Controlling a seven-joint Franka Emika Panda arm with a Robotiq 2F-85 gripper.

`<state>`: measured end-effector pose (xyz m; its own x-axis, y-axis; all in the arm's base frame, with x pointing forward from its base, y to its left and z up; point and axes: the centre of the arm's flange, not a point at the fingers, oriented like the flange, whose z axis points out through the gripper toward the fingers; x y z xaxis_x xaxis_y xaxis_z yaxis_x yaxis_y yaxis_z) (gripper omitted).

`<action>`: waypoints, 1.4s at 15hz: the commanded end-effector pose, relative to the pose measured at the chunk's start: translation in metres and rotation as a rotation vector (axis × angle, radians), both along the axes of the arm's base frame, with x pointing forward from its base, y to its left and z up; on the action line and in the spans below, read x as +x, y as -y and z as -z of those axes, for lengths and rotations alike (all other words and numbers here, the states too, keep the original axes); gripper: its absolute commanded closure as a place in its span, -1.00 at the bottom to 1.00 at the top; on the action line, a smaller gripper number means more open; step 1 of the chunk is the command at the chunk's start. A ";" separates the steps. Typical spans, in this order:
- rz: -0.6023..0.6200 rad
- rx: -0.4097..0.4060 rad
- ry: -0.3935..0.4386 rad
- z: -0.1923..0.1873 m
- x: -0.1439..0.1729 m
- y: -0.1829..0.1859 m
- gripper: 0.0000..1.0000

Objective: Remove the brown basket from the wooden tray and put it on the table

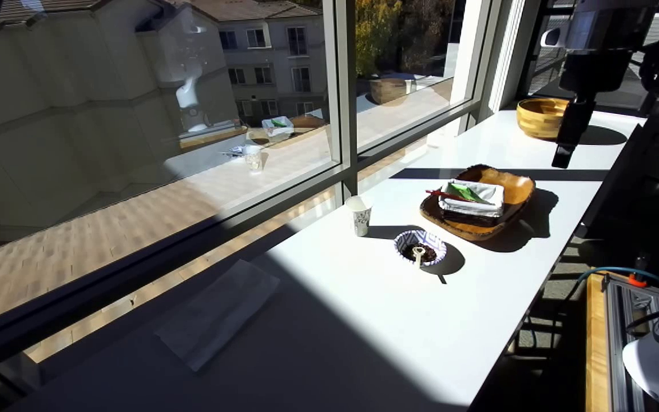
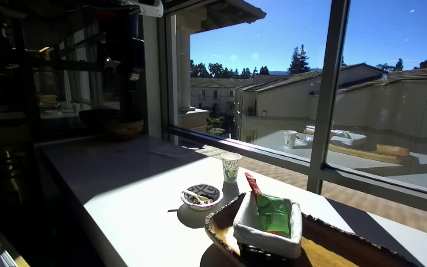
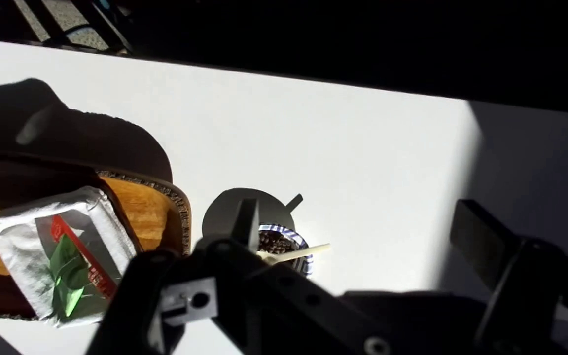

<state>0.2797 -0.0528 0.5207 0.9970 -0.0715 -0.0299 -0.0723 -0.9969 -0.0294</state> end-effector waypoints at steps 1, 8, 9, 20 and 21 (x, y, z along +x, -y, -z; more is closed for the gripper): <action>-0.022 -0.162 0.036 0.022 0.031 0.031 -1.00; -0.313 -0.106 0.062 0.083 0.067 0.080 -1.00; -0.341 -0.094 0.063 0.094 0.069 0.089 -1.00; -0.325 -0.160 0.207 0.150 0.077 0.156 -1.00; -0.319 -0.163 0.203 0.155 0.077 0.161 -1.00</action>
<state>0.3562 -0.2140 0.3651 0.9545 0.2546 0.1554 0.2322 -0.9612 0.1488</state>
